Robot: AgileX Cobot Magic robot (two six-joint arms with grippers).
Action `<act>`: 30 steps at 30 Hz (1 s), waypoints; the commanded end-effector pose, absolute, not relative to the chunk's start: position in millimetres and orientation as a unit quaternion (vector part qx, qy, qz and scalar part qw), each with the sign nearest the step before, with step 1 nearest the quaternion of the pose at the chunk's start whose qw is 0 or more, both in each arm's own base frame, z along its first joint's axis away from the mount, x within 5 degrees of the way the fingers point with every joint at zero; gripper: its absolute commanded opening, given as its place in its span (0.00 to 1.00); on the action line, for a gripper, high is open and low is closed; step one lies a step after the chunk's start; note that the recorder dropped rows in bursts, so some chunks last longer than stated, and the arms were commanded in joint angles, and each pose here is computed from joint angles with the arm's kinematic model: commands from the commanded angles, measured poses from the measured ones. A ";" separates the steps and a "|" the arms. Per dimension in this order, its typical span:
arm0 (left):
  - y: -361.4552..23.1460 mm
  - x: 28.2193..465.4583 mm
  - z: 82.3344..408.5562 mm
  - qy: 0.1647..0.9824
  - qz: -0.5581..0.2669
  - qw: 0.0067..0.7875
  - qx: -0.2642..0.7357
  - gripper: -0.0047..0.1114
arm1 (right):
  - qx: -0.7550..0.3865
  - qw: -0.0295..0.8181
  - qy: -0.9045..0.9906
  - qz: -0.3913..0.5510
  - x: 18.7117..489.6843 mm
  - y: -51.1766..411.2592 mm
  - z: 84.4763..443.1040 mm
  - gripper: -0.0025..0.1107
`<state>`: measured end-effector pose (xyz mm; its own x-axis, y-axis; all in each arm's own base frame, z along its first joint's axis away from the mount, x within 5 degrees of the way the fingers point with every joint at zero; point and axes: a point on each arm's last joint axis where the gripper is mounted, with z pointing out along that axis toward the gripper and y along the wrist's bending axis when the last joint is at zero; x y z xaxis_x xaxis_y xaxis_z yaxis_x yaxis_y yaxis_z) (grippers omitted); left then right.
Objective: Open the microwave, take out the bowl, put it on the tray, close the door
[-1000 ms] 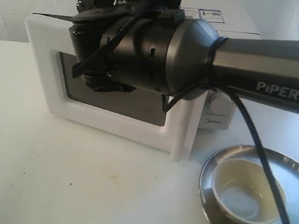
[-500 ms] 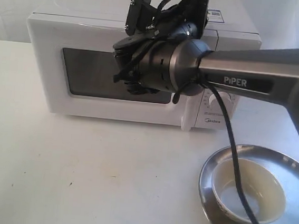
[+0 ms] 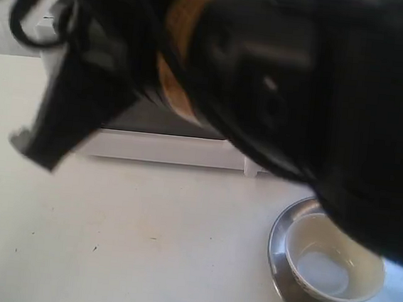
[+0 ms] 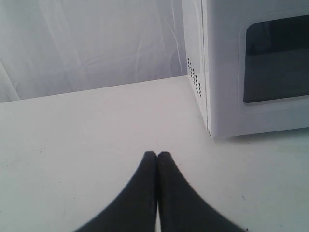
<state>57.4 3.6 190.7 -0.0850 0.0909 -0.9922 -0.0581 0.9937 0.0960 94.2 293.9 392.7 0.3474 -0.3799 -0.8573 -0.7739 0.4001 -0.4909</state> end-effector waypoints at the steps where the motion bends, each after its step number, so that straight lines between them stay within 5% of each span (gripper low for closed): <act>1: 3.2 57.2 192.1 0.732 0.051 0.680 0.010 0.04 | -0.553 0.608 0.536 0.196 66.1 248.0 369.8 0.02; 11: 3.2 57.2 192.1 0.732 0.051 0.680 0.010 0.04 | -0.402 0.630 0.561 0.357 40.9 99.4 335.7 0.02; 17: 3.2 57.2 192.1 0.732 0.051 0.680 0.010 0.04 | -0.307 0.553 0.643 0.431 42.2 90.9 300.9 0.02; 30: 3.2 57.2 192.1 0.732 0.051 0.680 0.010 0.04 | -0.265 0.605 0.651 0.374 53.4 71.4 297.4 0.02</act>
<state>57.4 3.6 190.7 -0.0850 0.0909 -0.9922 -0.0581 0.9937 0.0960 51.4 82.2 300.0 -0.1567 0.0827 -0.9842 -0.8187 0.5466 0.1762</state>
